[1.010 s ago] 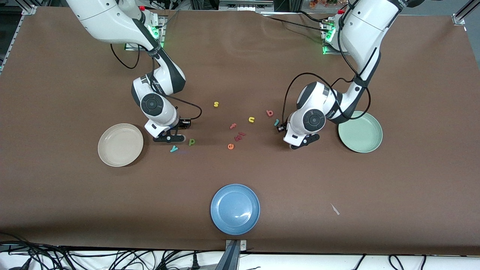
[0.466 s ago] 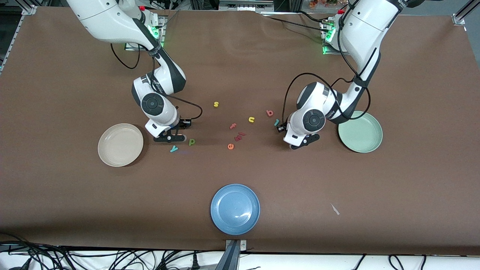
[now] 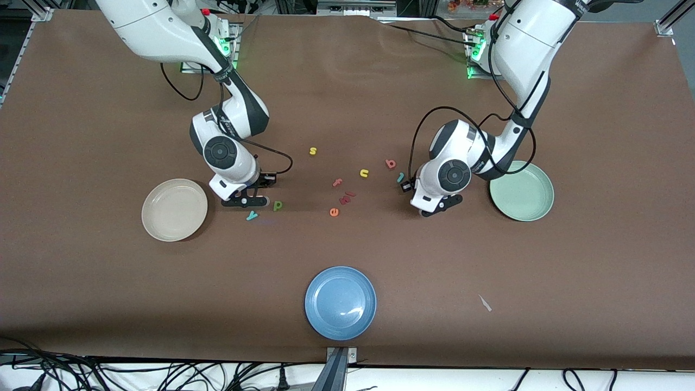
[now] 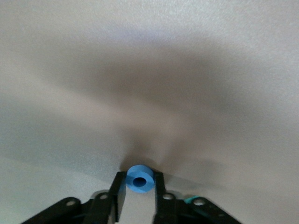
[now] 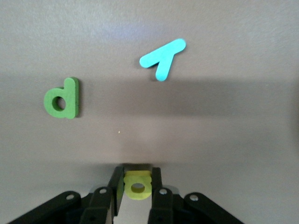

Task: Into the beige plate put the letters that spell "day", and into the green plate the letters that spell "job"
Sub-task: 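Carry the blue letter to the green plate while the right gripper carries yellow, then open the left gripper over the green plate while the right gripper opens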

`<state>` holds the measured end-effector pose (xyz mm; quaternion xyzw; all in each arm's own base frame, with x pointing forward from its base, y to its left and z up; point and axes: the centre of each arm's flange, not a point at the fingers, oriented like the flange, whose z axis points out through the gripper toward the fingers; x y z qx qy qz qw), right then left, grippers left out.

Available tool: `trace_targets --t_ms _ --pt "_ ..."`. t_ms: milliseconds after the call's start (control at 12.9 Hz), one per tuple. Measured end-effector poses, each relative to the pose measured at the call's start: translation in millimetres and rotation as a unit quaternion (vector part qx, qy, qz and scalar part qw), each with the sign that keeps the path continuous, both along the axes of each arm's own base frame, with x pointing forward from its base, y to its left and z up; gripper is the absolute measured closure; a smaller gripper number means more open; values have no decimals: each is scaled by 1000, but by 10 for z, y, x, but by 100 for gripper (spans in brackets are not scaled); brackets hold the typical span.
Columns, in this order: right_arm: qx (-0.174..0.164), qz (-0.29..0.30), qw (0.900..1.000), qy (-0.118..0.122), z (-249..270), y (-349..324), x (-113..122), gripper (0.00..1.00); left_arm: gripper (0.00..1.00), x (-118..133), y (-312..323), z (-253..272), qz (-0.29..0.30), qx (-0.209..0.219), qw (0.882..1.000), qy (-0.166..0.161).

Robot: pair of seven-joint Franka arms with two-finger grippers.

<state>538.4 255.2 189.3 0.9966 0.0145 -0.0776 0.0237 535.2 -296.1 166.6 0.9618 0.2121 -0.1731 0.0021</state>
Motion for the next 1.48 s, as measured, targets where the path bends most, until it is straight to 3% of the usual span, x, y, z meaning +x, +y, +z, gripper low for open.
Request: trace_targets --t_ms 233,389,622,777,1010,1244,1321,1477 --pt "-8 -6 1000 6 252 -1 205 72 74 80 56 54 -7 2 1000 -8" --pt "-5 -5 1000 1 314 -53 287 72 74 247 255 394 -38 0 999 3" --pt "-7 11 1000 -4 421 -279 467 72 74 474 1179 1431 -108 -26 993 39" --pt "-13 28 1000 4 579 -454 620 72 74 477 2015 1726 -146 -39 987 58" --pt "-16 70 997 8 714 -756 781 72 74 410 2807 1271 -173 -44 980 86" --pt "-19 109 994 12 706 -1128 875 72 74 367 2818 468 -179 -54 978 90" --pt "-20 118 993 12 707 -1212 896 72 68 353 2809 274 -184 -53 977 95" --pt "-19 135 991 10 704 -1393 944 72 46 382 2811 185 -185 -52 977 92"
